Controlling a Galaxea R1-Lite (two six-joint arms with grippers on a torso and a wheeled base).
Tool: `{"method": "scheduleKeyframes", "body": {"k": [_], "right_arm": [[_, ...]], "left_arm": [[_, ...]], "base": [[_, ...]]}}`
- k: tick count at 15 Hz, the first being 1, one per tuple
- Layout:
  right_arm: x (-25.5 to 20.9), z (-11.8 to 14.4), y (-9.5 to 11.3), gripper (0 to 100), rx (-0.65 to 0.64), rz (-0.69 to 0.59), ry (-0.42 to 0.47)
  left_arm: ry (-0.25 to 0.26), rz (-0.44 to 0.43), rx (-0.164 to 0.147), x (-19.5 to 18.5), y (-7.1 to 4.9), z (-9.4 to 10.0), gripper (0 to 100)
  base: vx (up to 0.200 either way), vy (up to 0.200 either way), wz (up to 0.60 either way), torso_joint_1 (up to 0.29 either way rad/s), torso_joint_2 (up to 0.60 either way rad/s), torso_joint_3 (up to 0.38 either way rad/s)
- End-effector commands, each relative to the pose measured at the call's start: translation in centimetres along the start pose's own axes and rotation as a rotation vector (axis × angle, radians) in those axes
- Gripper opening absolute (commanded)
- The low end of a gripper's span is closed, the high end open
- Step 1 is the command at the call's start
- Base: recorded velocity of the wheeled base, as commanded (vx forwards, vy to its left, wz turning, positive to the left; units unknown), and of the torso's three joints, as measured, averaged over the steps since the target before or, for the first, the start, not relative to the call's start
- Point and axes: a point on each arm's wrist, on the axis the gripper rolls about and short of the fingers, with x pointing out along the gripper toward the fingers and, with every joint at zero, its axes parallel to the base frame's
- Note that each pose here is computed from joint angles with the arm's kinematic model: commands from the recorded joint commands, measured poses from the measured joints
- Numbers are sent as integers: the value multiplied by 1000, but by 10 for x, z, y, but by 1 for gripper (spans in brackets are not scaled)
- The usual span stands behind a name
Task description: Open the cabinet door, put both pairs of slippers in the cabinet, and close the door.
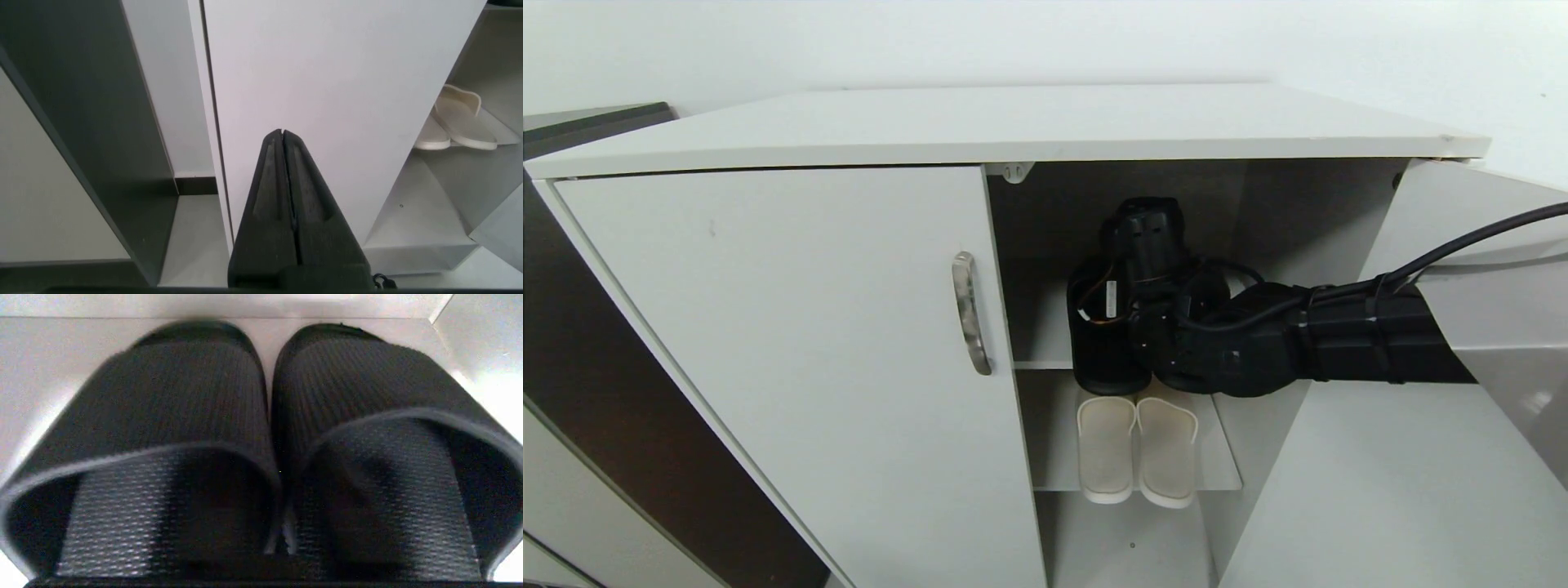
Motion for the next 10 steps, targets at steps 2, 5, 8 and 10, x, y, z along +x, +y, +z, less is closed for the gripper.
{"method": "scheduleKeyframes", "body": {"k": [2,5,8,10], "right_arm": [[-9,1,-1,100,-7,7,2],[-32,4,-5,100,-12,36,6],[-64,13,-13,100,-6,72,-4],[-87,7,-19,100,-16,110,-1]], "left_arm": [[0,0,0,0,0,0,0],[0,0,0,0,0,0,0],[0,1,0,0,0,0,0],[0,1,-2,0,0,0,0]], "base": [[0,0,0,0,0,0],[0,0,0,0,0,0],[0,0,0,0,0,0],[0,0,0,0,0,0]]}}
